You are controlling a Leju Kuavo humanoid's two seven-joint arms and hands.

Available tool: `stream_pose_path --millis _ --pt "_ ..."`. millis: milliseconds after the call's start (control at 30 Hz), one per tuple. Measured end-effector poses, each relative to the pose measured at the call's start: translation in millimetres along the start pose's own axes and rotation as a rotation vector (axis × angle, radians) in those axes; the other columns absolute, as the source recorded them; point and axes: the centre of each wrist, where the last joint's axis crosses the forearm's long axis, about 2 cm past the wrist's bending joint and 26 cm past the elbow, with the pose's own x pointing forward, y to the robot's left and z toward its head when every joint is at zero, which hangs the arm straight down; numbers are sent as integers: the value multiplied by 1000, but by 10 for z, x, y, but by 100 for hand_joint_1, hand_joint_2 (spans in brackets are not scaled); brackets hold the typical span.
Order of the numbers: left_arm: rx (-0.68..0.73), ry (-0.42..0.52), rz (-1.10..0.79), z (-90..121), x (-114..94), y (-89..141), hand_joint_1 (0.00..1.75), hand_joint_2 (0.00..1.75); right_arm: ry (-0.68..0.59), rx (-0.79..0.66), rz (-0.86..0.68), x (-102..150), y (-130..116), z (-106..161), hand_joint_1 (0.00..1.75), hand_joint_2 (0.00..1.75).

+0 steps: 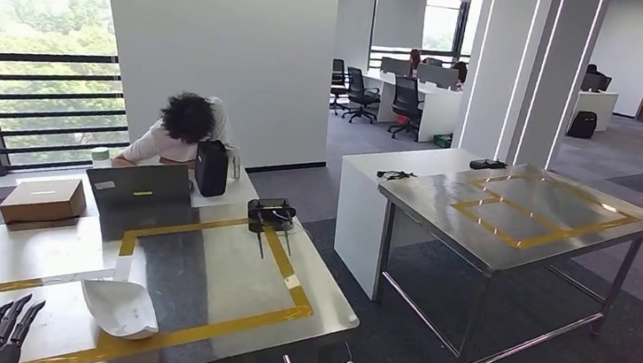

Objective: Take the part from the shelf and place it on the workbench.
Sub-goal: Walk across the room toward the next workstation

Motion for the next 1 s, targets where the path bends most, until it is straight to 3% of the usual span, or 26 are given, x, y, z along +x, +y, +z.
stream_pose_path --millis 1000 --pt "14 -50 6 -187 190 102 0 175 11 -57 5 -1 -38 0 0 0"
